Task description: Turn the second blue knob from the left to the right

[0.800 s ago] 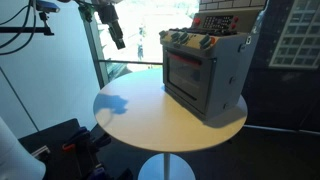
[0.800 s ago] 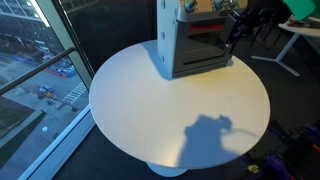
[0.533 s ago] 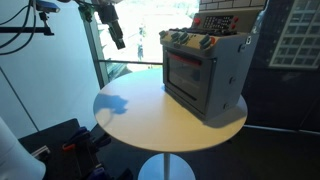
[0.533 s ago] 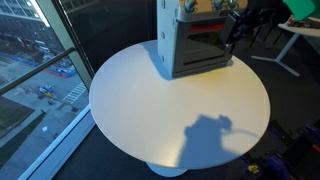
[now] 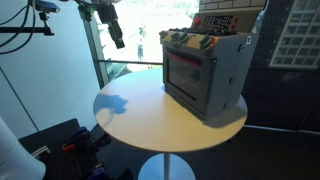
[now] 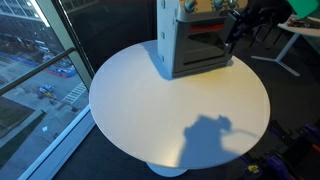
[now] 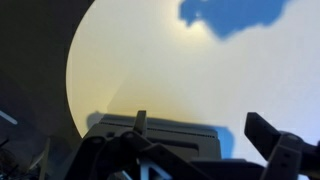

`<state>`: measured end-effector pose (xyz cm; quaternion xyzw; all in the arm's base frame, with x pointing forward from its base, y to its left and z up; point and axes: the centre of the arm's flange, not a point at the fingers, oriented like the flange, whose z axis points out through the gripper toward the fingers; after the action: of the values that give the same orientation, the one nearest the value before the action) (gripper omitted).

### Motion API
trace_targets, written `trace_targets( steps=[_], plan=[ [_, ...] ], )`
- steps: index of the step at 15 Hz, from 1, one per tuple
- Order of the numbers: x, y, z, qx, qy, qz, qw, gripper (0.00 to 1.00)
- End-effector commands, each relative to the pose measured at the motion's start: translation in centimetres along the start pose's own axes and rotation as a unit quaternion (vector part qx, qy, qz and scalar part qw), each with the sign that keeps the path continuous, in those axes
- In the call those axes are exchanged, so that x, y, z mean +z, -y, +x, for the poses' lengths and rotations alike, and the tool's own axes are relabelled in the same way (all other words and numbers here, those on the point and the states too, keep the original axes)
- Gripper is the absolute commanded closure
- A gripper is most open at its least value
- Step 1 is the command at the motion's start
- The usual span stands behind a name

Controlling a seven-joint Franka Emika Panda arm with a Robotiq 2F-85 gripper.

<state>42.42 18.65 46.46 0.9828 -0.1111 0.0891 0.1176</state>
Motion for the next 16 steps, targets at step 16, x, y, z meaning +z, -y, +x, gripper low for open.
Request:
trace_targets(
  steps=[16],
  plan=[
    [-5.8, -5.9, 10.9, 0.153, -0.086, 0.084, 0.9808, 0.0]
  ],
)
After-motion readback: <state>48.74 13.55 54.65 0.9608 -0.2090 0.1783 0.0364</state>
